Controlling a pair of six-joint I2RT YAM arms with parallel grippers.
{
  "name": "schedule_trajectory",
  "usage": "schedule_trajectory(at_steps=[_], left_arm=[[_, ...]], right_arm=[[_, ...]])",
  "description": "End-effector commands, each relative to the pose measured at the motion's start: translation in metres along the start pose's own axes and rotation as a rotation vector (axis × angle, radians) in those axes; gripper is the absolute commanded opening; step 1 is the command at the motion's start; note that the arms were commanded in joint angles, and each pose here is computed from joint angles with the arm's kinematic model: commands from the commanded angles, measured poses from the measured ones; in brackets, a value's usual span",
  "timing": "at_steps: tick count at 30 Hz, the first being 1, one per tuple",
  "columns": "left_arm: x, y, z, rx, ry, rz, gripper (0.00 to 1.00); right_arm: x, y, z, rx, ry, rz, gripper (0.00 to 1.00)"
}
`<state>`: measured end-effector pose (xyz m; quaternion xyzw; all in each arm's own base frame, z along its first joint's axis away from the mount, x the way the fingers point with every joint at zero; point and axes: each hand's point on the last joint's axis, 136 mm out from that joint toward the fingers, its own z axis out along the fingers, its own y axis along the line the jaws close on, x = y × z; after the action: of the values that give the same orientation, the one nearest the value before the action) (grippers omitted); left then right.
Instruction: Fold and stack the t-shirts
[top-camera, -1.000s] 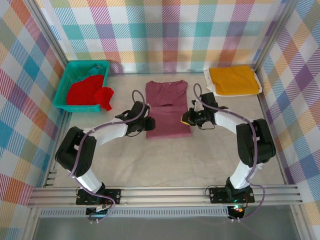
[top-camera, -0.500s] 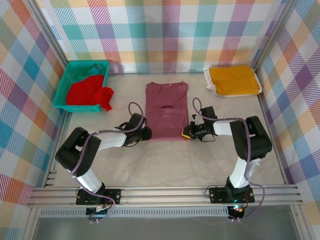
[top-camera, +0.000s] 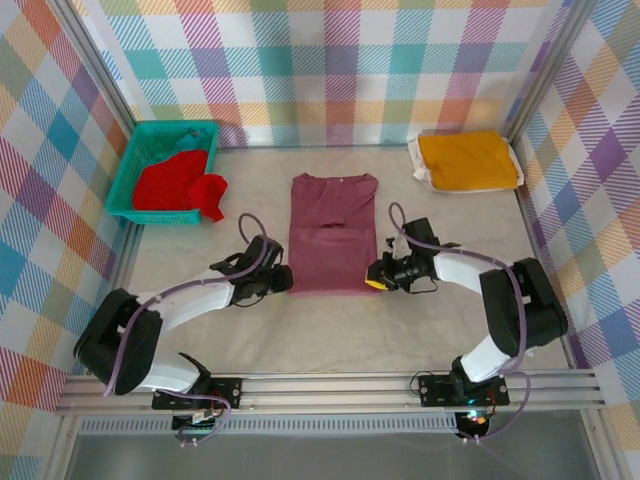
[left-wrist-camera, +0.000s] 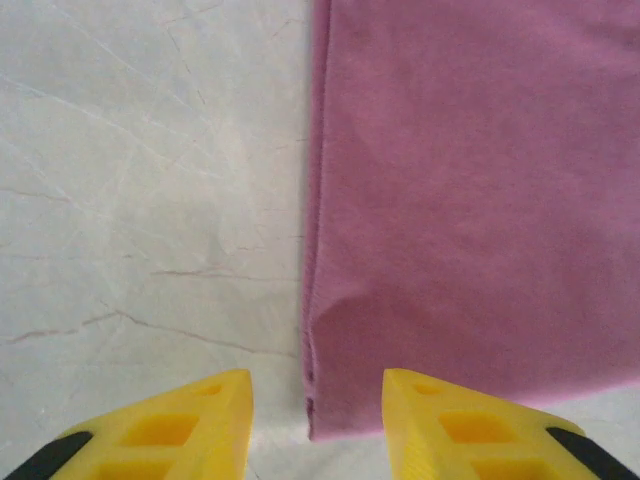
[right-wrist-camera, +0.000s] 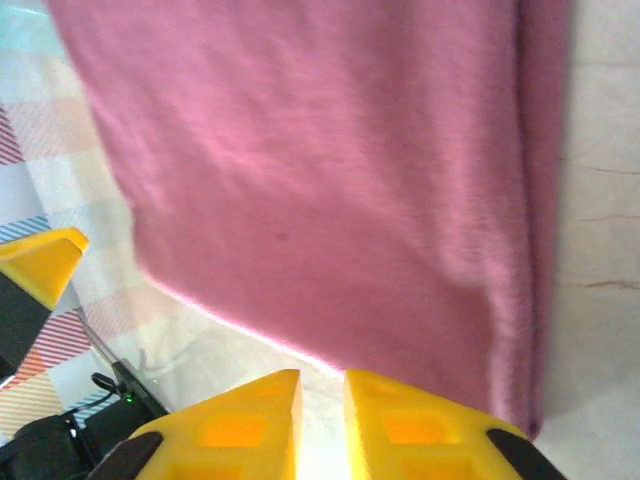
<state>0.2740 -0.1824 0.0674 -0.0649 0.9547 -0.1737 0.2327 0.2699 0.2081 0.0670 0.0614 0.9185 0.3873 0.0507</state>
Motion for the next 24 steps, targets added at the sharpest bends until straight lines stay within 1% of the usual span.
schedule_trajectory(at_steps=[1, 3, 7, 13, 20, 24], left_arm=[[0.019, -0.001, -0.008, 0.021, 0.098, -0.08, 0.42], [0.028, -0.005, -0.003, 0.054, 0.14, -0.105, 0.44], [0.037, -0.007, 0.008, 0.057, 0.181, -0.114, 0.47], [0.031, -0.018, 0.02, 0.072, 0.182, -0.089, 0.48], [0.032, -0.032, 0.029, 0.089, 0.2, -0.07, 0.49], [0.035, -0.028, 0.036, 0.062, 0.207, -0.062, 0.49]], right_arm=[[-0.003, 0.004, -0.01, 0.028, -0.014, -0.014, 0.24], [-0.005, 0.004, -0.007, 0.024, -0.014, -0.016, 0.27], [-0.007, 0.0, 0.002, 0.016, 0.0, 0.0, 0.29], [-0.01, -0.001, 0.003, 0.021, -0.009, -0.011, 0.32], [-0.009, -0.004, 0.005, 0.024, -0.009, -0.004, 0.32], [-0.007, -0.006, 0.006, 0.021, -0.004, 0.0, 0.32]])
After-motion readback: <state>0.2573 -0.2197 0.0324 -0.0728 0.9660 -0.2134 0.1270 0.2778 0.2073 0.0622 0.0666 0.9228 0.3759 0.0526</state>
